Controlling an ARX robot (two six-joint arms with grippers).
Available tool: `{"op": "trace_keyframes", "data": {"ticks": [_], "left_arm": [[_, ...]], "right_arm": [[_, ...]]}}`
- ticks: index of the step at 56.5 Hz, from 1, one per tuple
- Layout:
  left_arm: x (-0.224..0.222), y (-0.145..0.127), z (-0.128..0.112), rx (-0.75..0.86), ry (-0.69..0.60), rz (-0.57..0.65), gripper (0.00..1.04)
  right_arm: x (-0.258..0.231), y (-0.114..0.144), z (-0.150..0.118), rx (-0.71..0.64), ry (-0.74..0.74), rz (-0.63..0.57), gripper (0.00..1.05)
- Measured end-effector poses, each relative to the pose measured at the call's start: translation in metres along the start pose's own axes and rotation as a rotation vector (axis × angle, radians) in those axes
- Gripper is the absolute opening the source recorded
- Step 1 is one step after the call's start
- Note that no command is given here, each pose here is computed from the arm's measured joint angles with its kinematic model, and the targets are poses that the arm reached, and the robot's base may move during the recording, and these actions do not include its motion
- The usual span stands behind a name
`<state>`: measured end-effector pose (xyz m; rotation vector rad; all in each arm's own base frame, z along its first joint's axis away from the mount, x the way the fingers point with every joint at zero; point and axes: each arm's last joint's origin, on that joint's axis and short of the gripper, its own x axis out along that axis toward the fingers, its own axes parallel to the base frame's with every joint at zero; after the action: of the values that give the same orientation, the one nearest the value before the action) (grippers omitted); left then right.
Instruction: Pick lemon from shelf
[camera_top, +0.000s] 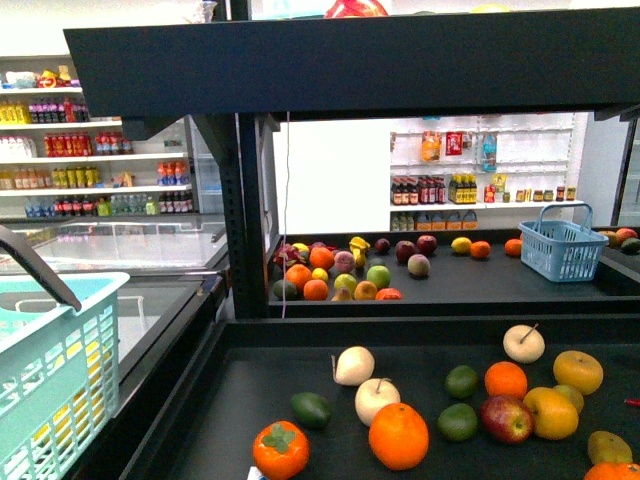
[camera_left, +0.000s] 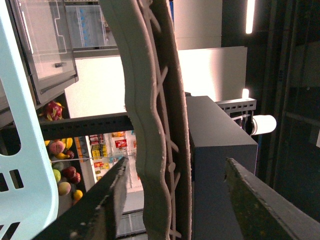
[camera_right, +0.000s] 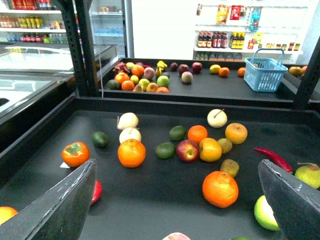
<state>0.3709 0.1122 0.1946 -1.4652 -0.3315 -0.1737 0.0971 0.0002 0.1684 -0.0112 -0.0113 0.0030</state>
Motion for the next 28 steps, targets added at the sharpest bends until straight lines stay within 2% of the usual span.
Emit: {"op": "trace_keyframes", "data": {"ticks": [6, 8, 14, 28], "left_arm": [[-0.009, -0.012, 0.006, 0.024, 0.004, 0.055, 0.96], [-0.009, -0.017, 0.007, 0.038, 0.004, 0.056, 0.98], [-0.01, -0.032, 0.009, 0.058, 0.002, 0.077, 0.97], [-0.013, -0.044, 0.005, 0.063, 0.043, 0.219, 0.97]], "right_arm": [[0.0, 0.0, 0.0, 0.0, 0.0, -0.001, 0.97], [0.0, 0.0, 0.0, 0.0, 0.0, 0.0, 0.97], [0.0, 0.0, 0.0, 0.0, -0.001, 0.0, 0.97], [0.0, 0.0, 0.0, 0.0, -0.001, 0.0, 0.97]]}}
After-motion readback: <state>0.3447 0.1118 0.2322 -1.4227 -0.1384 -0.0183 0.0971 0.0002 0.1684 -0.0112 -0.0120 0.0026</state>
